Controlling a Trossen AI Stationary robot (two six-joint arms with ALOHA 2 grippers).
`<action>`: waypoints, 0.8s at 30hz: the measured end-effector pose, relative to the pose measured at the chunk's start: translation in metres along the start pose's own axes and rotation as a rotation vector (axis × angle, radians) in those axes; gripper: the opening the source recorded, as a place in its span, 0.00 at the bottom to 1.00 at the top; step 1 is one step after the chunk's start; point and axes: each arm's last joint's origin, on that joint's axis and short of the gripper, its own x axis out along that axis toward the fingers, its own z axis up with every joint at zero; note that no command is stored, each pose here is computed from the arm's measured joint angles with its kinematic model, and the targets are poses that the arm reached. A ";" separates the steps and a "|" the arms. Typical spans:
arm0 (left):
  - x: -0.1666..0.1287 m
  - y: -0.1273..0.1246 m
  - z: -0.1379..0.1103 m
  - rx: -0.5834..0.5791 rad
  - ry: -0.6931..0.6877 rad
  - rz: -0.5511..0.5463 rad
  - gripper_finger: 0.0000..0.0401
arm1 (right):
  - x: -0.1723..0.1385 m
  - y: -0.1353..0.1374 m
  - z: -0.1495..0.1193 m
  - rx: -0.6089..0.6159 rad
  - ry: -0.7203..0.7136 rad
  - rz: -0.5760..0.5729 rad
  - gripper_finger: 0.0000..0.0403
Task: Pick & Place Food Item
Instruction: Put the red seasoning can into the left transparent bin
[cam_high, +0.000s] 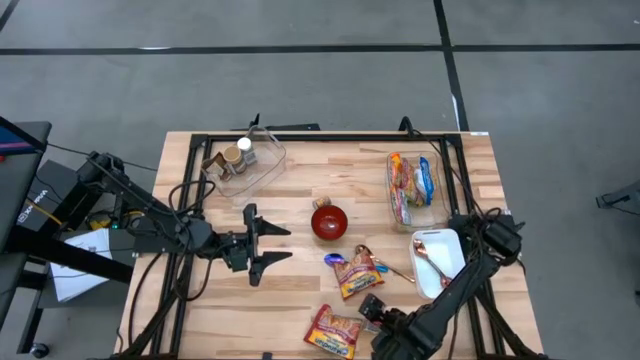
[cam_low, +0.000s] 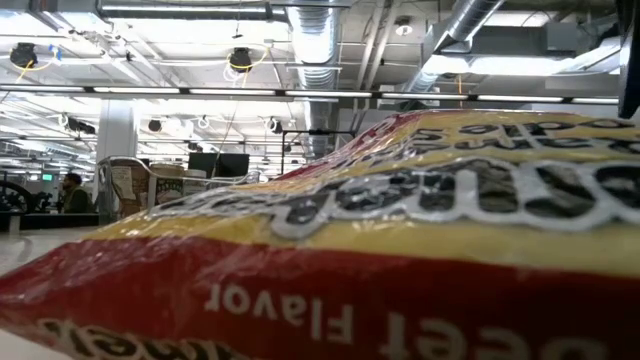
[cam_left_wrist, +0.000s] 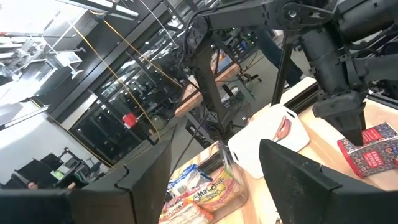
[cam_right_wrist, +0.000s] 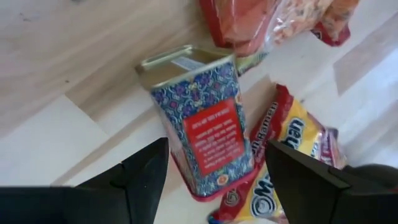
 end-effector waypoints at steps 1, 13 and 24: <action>0.000 0.000 0.000 0.000 -0.002 -0.003 0.60 | 0.001 -0.001 0.001 -0.003 -0.008 0.008 0.65; 0.000 -0.001 0.001 0.000 -0.023 -0.028 0.60 | 0.012 -0.016 0.000 0.025 -0.051 0.077 0.65; 0.000 -0.001 0.001 0.000 -0.023 -0.028 0.60 | 0.019 -0.029 -0.004 0.077 -0.063 0.186 0.65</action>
